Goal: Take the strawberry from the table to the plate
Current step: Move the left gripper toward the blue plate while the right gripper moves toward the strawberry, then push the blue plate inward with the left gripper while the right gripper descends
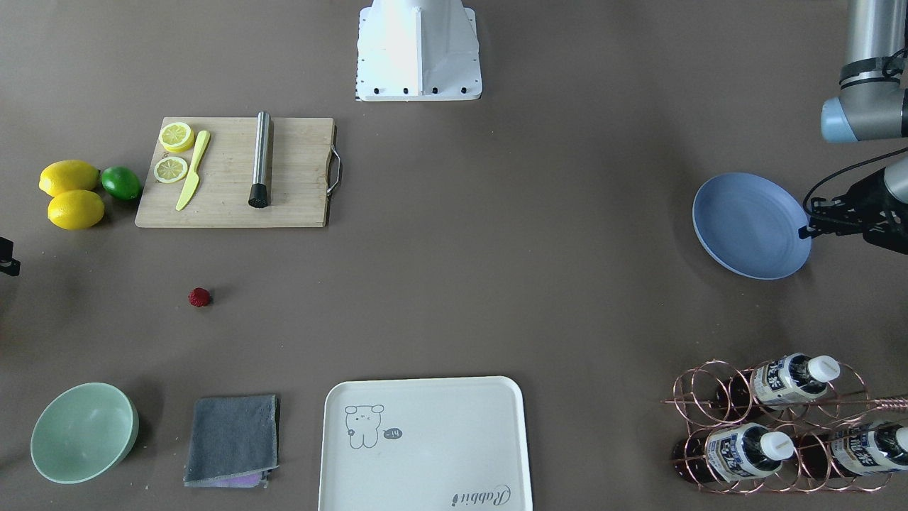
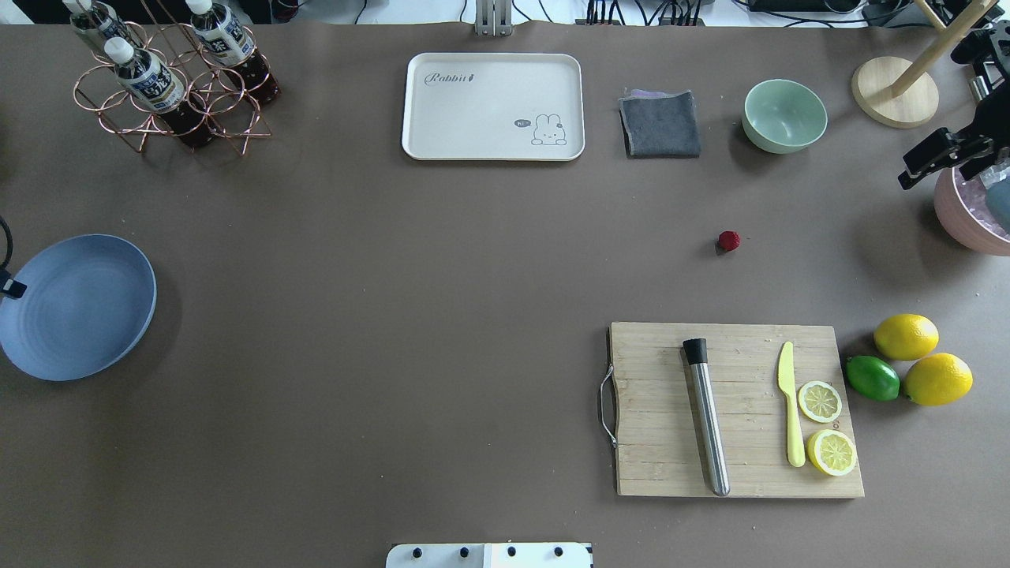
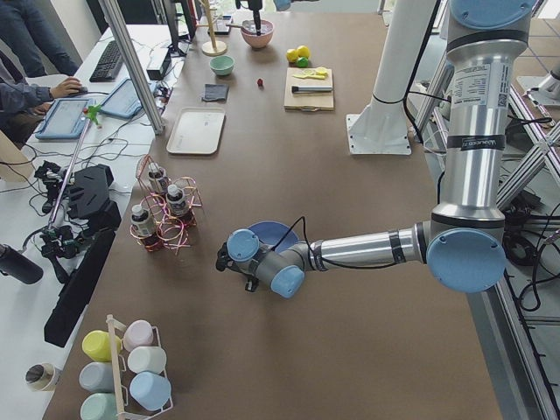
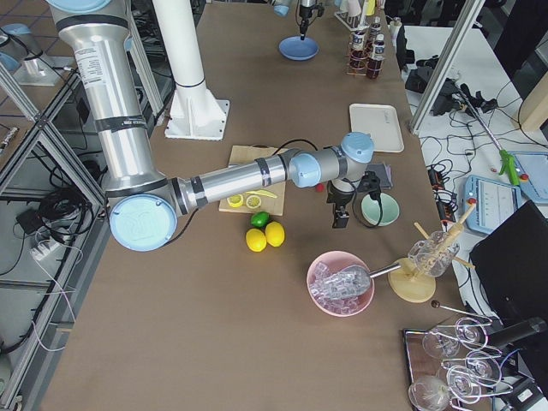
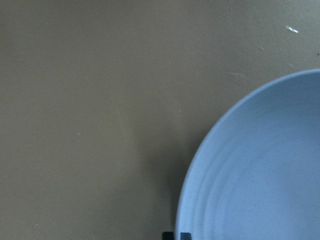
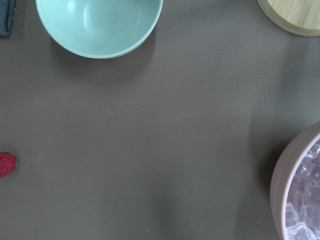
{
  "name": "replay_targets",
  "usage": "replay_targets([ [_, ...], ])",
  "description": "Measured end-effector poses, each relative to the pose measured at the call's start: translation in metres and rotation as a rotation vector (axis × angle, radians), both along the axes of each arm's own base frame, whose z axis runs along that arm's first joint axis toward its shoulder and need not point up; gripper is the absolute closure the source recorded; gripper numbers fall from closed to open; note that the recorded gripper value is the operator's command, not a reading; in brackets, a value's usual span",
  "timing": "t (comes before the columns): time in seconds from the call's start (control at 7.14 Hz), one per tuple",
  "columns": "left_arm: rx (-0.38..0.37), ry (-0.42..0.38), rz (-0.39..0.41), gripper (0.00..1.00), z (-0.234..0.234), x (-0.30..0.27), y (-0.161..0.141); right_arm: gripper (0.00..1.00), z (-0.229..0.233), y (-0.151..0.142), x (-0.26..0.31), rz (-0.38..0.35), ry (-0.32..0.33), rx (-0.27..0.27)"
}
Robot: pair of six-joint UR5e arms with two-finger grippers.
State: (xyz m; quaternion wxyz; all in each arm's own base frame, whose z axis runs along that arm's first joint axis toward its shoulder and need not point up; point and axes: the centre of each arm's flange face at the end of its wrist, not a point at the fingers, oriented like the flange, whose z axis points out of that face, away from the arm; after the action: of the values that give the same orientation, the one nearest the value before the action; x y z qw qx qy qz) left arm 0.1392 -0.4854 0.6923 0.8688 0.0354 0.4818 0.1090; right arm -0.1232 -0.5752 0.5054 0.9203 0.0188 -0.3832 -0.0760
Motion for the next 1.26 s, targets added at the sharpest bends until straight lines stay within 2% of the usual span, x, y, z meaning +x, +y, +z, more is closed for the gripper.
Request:
replay_targets([
  [0.28,-0.107,0.103,-0.058,1.0,-0.061,0.01,-0.012,0.0,-0.027,0.001,-0.027,0.014,-0.013,-0.01],
  [0.56,-0.18,0.147,-0.108,1.0,-0.132,0.043,-0.02,0.0,-0.05,-0.001,-0.063,-0.008,-0.023,-0.006],
  [0.98,-0.255,0.164,-0.183,1.0,-0.247,0.156,-0.004,0.01,-0.076,-0.001,-0.107,-0.037,-0.031,0.009],
  [1.26,-0.294,0.192,-0.219,1.0,-0.299,0.212,0.008,0.02,-0.078,0.001,-0.151,0.01,-0.039,0.022],
])
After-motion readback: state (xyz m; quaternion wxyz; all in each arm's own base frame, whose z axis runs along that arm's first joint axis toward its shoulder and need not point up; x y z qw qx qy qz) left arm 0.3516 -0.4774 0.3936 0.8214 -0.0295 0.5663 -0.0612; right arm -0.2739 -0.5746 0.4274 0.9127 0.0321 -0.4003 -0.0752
